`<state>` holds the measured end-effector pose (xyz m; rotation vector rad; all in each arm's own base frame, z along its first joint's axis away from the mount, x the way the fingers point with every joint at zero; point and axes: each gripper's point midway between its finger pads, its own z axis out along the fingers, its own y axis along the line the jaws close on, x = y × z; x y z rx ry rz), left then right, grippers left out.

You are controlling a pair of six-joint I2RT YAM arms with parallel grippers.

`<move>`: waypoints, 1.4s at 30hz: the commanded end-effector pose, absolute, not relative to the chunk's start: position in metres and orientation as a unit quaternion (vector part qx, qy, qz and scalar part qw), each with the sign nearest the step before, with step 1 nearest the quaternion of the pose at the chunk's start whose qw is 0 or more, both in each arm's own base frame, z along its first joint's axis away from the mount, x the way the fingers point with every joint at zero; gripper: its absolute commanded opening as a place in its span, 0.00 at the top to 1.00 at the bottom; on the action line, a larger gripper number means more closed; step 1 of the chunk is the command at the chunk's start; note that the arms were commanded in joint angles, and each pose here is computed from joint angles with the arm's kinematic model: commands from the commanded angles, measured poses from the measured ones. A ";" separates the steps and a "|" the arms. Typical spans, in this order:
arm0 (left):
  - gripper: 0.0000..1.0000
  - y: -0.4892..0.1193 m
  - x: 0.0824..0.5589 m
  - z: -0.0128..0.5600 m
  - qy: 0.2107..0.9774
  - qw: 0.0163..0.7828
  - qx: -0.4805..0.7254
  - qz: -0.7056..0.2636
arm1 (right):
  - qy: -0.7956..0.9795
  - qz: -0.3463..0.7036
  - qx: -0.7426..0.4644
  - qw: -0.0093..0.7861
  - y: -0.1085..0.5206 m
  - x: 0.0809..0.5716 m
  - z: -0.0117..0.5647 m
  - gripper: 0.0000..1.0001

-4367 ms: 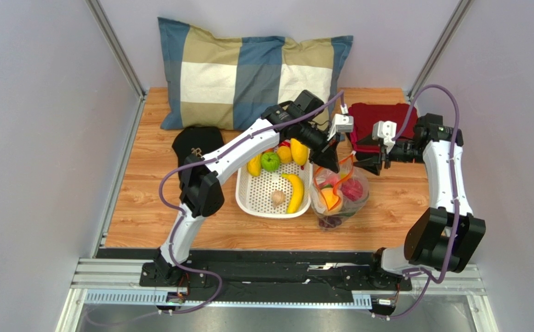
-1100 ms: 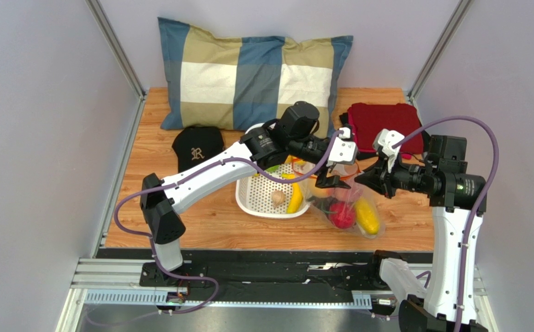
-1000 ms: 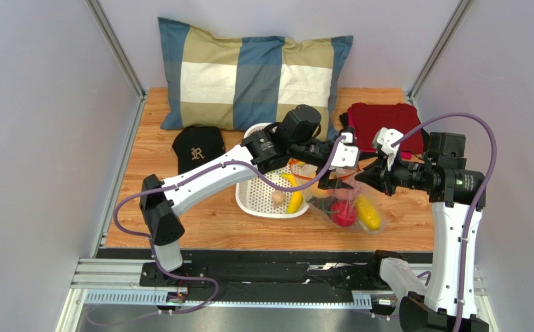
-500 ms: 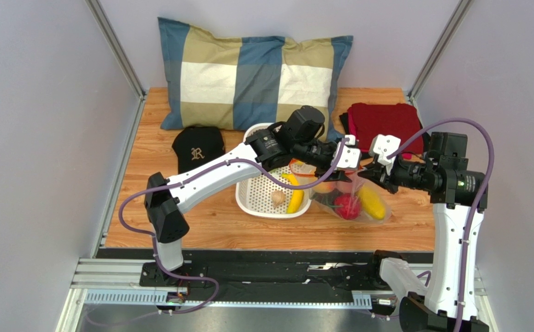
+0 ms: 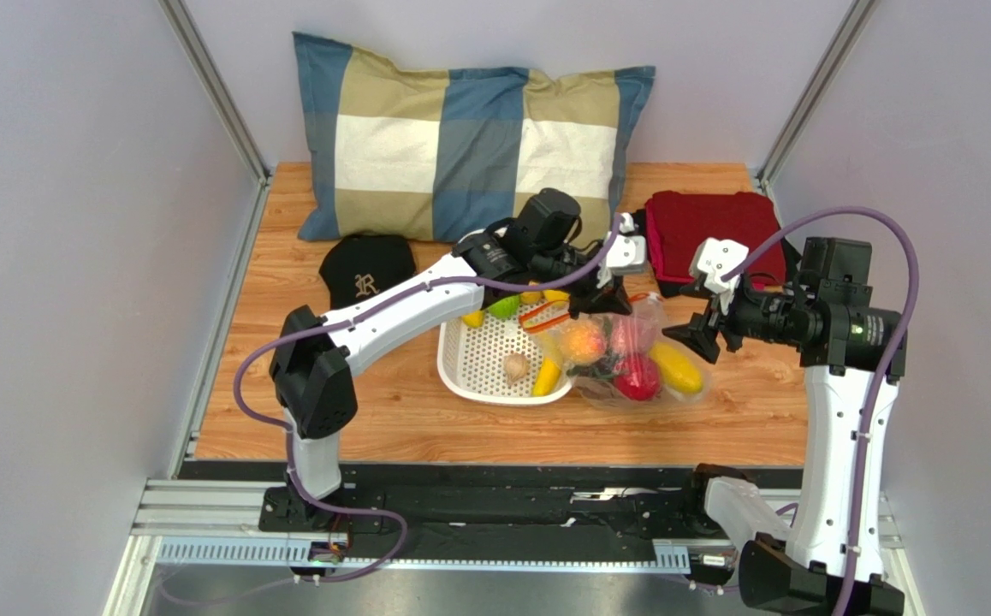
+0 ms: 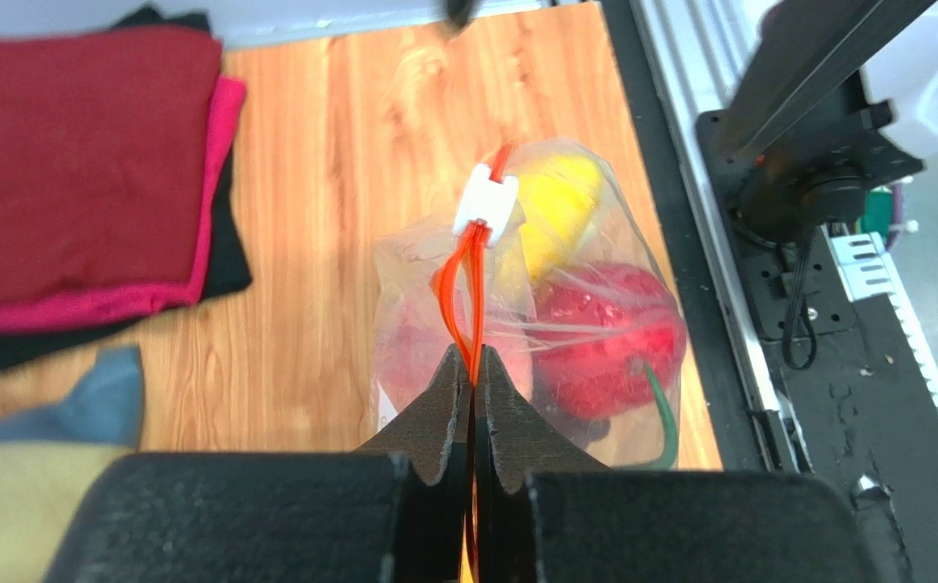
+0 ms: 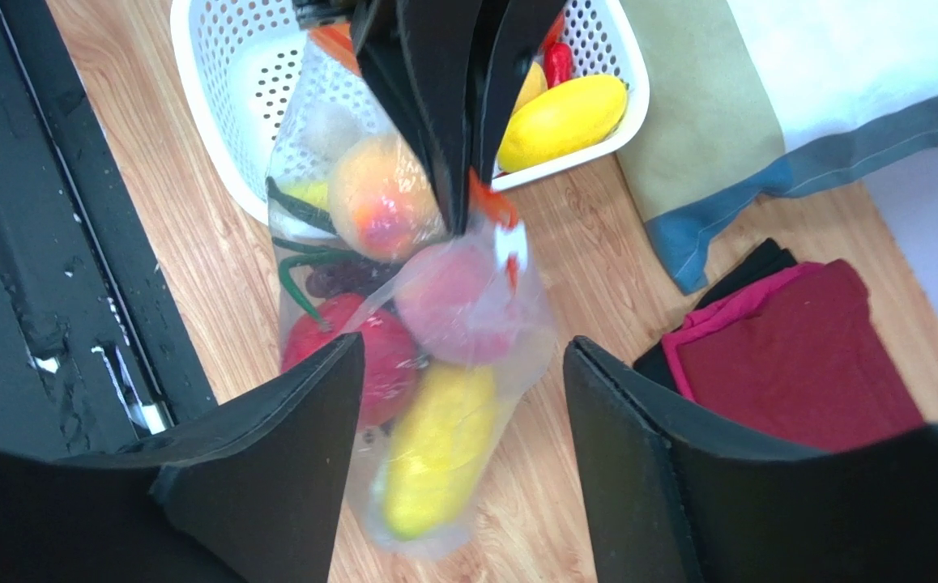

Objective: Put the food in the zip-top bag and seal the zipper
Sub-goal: Adjust the zipper food storage bag at the center of the board.

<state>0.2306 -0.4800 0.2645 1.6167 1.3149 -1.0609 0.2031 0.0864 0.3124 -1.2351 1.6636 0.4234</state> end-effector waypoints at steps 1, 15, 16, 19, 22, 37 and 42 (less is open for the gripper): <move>1.00 -0.481 0.225 0.314 0.476 0.428 0.605 -0.474 | 0.715 0.282 -0.458 0.448 0.102 0.169 0.292 0.37; 1.00 -0.476 0.213 0.314 0.469 0.411 0.594 -0.508 | 0.647 0.296 -0.442 0.546 0.114 0.205 0.288 0.50; 1.00 -0.475 0.212 0.315 0.467 0.412 0.595 -0.508 | 0.648 0.292 -0.442 0.548 0.113 0.207 0.287 0.51; 1.00 -0.474 0.209 0.316 0.461 0.409 0.599 -0.511 | 0.655 0.276 -0.443 0.547 0.108 0.214 0.283 0.55; 1.00 -0.472 0.207 0.316 0.460 0.405 0.602 -0.511 | 0.661 0.256 -0.444 0.547 0.101 0.219 0.278 0.55; 1.00 -0.467 0.198 0.311 0.443 0.396 0.620 -0.513 | 0.607 0.281 -0.472 0.574 0.109 0.216 0.290 0.36; 1.00 -0.468 0.199 0.313 0.439 0.400 0.621 -0.513 | 0.606 0.295 -0.467 0.573 0.109 0.221 0.296 0.48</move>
